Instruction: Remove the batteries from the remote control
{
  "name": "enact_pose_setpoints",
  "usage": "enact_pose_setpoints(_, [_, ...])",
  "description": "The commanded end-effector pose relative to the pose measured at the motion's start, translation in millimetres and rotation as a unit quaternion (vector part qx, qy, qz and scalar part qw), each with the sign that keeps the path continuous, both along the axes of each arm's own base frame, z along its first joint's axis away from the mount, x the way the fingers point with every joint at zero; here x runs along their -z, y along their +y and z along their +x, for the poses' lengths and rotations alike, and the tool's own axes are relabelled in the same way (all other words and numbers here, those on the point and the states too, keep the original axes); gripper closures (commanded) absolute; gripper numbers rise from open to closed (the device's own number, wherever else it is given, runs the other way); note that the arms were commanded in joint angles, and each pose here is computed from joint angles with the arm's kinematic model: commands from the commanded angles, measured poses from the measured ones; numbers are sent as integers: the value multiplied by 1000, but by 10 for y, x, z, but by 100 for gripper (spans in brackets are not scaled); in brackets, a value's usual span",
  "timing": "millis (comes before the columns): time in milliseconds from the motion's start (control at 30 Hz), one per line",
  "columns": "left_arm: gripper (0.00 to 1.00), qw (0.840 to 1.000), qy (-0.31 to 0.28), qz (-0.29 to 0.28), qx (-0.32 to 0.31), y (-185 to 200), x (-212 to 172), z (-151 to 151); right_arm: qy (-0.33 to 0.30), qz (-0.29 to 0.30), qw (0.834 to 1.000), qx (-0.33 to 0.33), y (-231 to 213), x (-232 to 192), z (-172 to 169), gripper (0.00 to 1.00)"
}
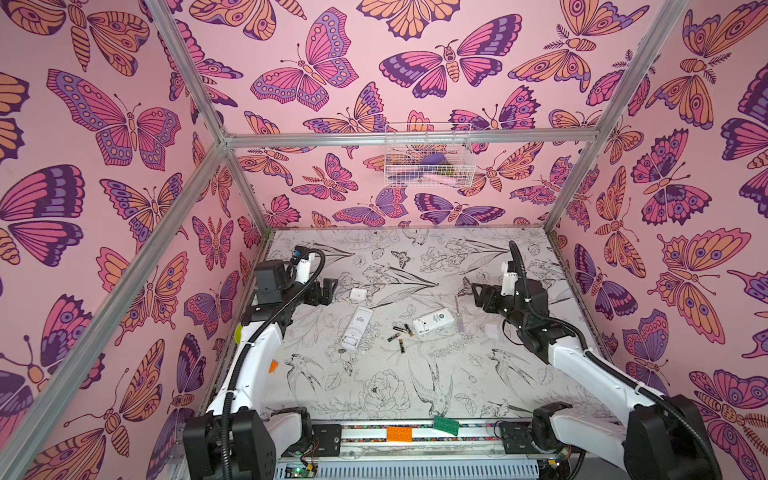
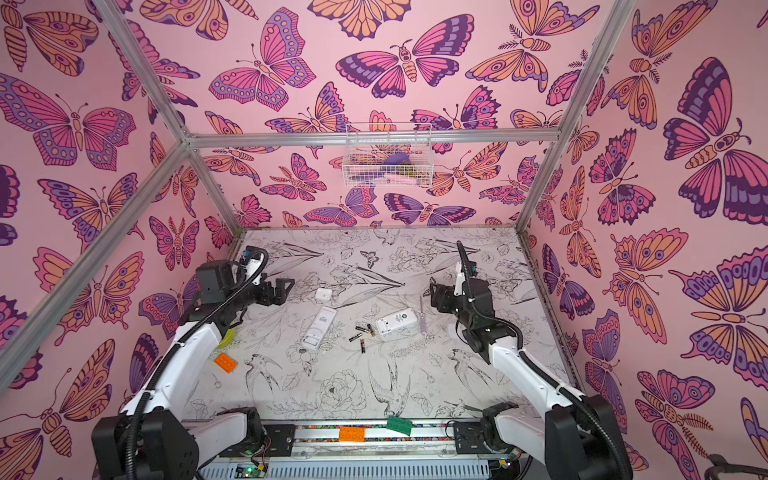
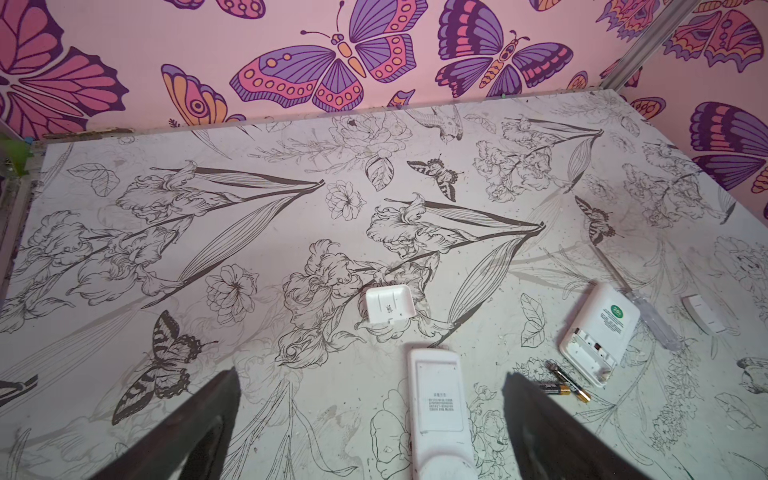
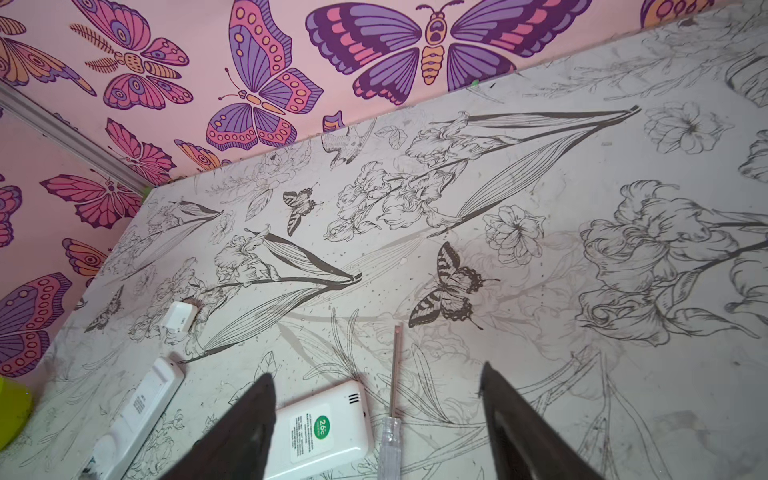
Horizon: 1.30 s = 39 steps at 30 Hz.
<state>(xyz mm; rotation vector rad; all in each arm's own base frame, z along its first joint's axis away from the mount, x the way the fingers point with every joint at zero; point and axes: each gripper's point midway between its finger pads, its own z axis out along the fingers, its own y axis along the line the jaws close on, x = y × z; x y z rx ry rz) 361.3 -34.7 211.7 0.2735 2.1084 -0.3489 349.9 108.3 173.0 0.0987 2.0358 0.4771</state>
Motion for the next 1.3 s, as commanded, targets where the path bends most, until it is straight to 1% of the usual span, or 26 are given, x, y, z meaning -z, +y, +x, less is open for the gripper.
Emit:
enact_pose_setpoints(0, [0, 1000, -13, 18, -22, 117, 26, 25, -14, -43, 999, 3, -100, -55, -73, 12])
enact_pose_setpoints(33, [0, 1000, -14, 16, -22, 113, 29, 24, -19, -51, 998, 12, -143, -89, -87, 1])
enact_pose_setpoints(100, [0, 999, -24, 15, -30, 135, 20, 27, -40, -66, 997, 31, -236, -173, -93, 1])
enact_pose_setpoints(267, [0, 994, -41, 40, -91, 371, 113, 119, -80, -127, 987, 65, -446, -357, -124, 1])
enact_pose_setpoints(333, [0, 993, -52, 43, -101, 403, 141, 122, -94, -159, 980, 77, -532, -387, -120, 1])
enact_pose_setpoints(400, [0, 992, -63, 46, -95, 388, 192, 113, -106, -192, 971, 92, -617, -389, -96, 1])
enact_pose_setpoints(467, [0, 992, -71, 47, -96, 392, 241, 121, -111, -221, 963, 109, -701, -374, -67, 1])
enact_pose_setpoints(500, [0, 990, -71, 44, -111, 433, 257, 137, -110, -234, 959, 112, -726, -354, -51, 1])
enact_pose_setpoints(567, [0, 987, -66, 29, -140, 499, 250, 160, -105, -249, 956, 118, -769, -287, -5, 1])
enact_pose_setpoints(633, [0, 987, -69, 20, -144, 497, 247, 168, -98, -261, 953, 115, -791, -208, 55, 1])
enact_pose_setpoints(733, [0, 989, -79, 19, -127, 441, 339, 162, -86, -271, 952, 118, -828, -78, 136, 1])
enact_pose_setpoints(800, [0, 989, -77, 14, -125, 428, 392, 146, -80, -272, 951, 121, -862, 17, 171, 1])
enact_pose_setpoints(867, [0, 989, -78, 10, -122, 408, 428, 127, -80, -261, 954, 125, -905, 94, 198, 1])
enact_pose_setpoints(967, [0, 992, -83, 3, -93, 307, 526, 102, -85, -230, 962, 120, -944, 201, 259, 1])
enact_pose_setpoints(1033, [0, 994, -81, -2, -76, 251, 573, 96, -73, -229, 964, 111, -959, 287, 294, 1])
enact_pose_setpoints(1167, [0, 995, -79, -4, -66, 212, 664, 52, -75, -221, 966, 113, -1026, 323, 346, 1])
enact_pose_setpoints(1200, [0, 995, -77, -3, -55, 182, 698, 37, -63, -217, 967, 113, -1046, 367, 360, 1])
enact_pose_setpoints(1267, [0, 997, -74, -4, -35, 124, 731, 24, -59, -211, 969, 115, -1077, 442, 363, 1])
